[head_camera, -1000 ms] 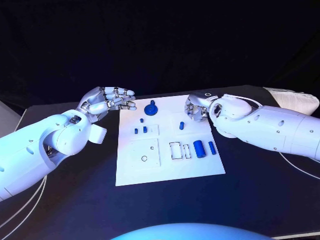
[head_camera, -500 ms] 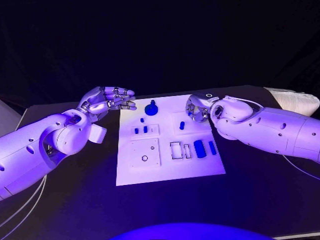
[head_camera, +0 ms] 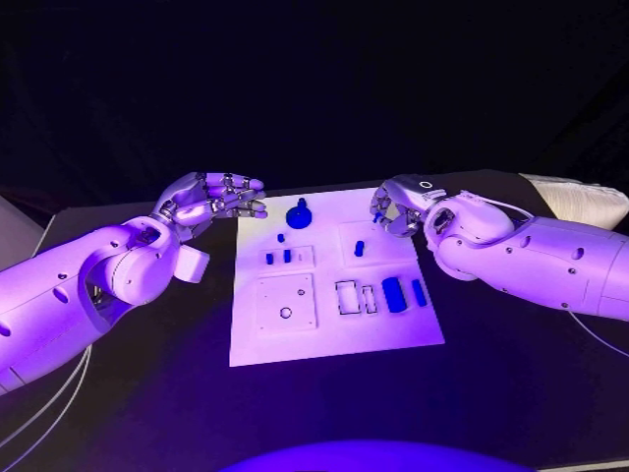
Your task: Assemble the parts on the task board
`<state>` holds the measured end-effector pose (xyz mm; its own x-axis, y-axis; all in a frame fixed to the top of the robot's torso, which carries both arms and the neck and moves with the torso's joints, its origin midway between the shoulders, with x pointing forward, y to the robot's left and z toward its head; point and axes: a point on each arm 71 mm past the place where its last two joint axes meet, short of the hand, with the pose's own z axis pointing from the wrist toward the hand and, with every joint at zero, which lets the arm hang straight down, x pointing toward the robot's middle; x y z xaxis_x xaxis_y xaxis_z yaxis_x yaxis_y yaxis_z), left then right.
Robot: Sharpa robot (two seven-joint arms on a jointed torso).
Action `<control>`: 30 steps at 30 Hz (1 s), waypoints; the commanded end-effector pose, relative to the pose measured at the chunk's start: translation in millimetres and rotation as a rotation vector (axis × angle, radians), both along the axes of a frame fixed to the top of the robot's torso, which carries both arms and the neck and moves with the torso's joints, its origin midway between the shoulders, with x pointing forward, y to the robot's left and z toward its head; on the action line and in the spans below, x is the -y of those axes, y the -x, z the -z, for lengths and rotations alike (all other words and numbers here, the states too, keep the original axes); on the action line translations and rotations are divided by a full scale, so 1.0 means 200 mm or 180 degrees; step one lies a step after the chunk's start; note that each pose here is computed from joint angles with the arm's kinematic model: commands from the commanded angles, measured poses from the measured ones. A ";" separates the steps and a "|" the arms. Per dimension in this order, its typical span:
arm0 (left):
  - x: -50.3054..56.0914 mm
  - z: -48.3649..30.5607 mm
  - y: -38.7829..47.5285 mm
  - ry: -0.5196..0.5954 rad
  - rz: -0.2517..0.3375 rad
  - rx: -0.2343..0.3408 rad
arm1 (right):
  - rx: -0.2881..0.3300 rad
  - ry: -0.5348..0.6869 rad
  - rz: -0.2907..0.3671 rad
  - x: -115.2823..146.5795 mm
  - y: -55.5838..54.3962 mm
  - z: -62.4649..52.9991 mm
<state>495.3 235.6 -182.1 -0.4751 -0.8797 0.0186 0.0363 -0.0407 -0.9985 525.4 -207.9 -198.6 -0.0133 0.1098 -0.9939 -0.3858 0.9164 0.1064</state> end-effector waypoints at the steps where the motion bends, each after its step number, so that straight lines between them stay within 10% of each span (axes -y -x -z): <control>1: 0.00 0.000 0.000 0.0013 -0.0006 0.0010 | 0.0137 -0.0203 0.0001 0.01 0.01 -0.04; 18: 0.00 0.018 -0.016 0.0027 -0.0049 -0.0005 | -0.0031 -0.0490 -0.0603 -0.27 0.25 -0.11; 30: 0.01 0.027 -0.025 0.0036 -0.0088 -0.0017 | -0.0169 -0.0298 -0.1049 -0.53 0.39 0.02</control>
